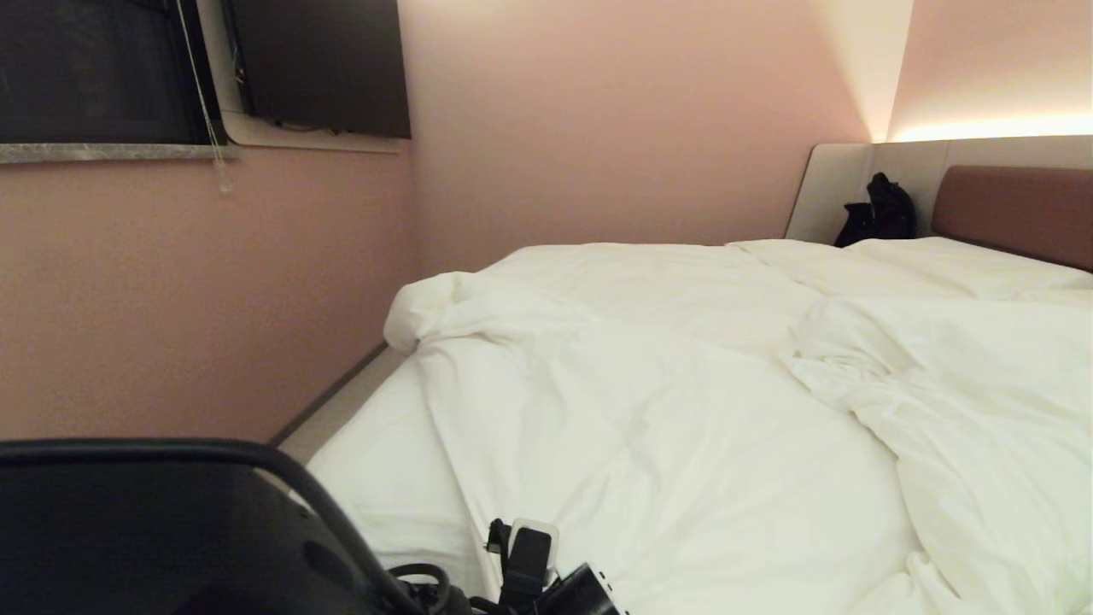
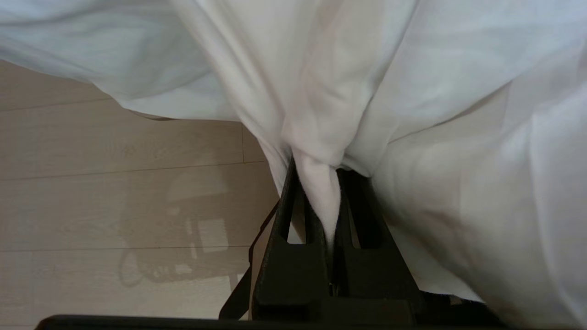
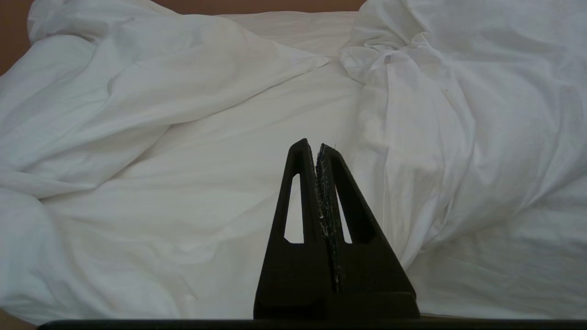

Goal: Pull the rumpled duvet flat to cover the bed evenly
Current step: Flatten the corners of the folded blanket

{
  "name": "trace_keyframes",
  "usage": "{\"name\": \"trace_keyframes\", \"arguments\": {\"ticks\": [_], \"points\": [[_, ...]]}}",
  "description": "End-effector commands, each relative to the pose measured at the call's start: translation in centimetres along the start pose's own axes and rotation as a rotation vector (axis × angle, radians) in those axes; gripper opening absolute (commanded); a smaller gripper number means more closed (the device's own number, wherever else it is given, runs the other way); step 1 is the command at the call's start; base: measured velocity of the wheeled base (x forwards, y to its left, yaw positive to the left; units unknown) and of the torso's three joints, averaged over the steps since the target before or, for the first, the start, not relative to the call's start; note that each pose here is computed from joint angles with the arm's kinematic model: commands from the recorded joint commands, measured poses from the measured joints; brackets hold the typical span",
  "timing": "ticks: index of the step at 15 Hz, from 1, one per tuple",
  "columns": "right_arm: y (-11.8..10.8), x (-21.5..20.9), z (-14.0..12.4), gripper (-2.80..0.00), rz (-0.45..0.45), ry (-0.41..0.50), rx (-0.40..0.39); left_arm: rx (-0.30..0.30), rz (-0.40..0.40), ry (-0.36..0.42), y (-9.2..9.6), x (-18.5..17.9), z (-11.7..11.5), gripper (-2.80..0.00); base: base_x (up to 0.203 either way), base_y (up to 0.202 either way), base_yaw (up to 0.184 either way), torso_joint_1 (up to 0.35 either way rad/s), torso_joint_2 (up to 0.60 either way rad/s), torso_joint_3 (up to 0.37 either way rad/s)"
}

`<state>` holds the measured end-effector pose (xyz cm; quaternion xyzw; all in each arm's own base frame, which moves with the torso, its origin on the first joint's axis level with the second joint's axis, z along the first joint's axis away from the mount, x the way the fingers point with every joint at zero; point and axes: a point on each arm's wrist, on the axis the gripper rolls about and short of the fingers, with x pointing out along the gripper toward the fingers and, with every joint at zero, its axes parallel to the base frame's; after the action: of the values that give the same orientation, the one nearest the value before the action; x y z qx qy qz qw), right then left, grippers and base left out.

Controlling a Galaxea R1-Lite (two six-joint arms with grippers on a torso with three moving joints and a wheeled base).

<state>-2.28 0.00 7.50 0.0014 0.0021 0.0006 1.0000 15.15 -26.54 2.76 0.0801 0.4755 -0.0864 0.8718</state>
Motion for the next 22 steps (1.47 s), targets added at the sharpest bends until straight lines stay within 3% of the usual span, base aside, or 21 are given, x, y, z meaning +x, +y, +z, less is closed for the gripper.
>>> {"name": "trace_keyframes", "arguments": {"ticks": [1,5,7,11,12,13,18,20,22], "points": [[0.0,0.0,0.0,-2.8,0.0,0.0,0.0,0.017,0.029,0.023,-0.7,2.0,-0.7,-2.8,0.0,0.0,0.0,0.0,0.0,0.0],[0.0,0.0,0.0,-2.8,0.0,0.0,0.0,-0.014,-0.02,-0.045,-1.9,1.5,0.8,-2.8,0.0,0.0,0.0,0.0,0.0,0.0],[0.0,0.0,0.0,-2.8,0.002,0.0,-0.001,-0.012,-0.03,-0.093,-2.4,0.4,1.0,-2.8,0.0,0.0,0.0,0.0,0.0,0.0],[0.0,0.0,0.0,-2.8,0.002,0.0,0.0,0.006,-0.036,-0.114,-3.0,-0.1,0.9,-2.8,0.0,0.0,0.0,0.0,0.0,0.0],[0.0,0.0,0.0,-2.8,0.002,0.0,0.0,0.016,-0.022,-0.1,-3.2,0.5,0.6,-0.71,0.0,0.0,0.0,0.0,0.0,0.0],[0.0,0.0,0.0,-2.8,0.0,0.0,0.0,0.023,-0.017,-0.092,-3.4,1.0,0.5,0.0,0.0,0.0,0.0,0.0,0.0,0.0],[0.0,0.0,0.0,-2.8,0.001,0.0,0.0,0.014,-0.052,-0.12,-4.2,0.5,1.0,0.0,0.0,0.0,0.0,0.0,0.0,0.0],[0.0,0.0,0.0,-2.8,0.0,0.0,0.0,-0.011,-0.103,-0.179,-5.3,-0.7,2.9,0.0,0.0,0.0,0.0,0.0,0.0,0.0],[0.0,0.0,0.0,-2.8,0.0,0.0,-0.001,-0.066,-0.148,-0.27,-6.2,-1.4,7.0,0.0,0.0,0.0,0.0,0.0,0.0,0.0]]}}
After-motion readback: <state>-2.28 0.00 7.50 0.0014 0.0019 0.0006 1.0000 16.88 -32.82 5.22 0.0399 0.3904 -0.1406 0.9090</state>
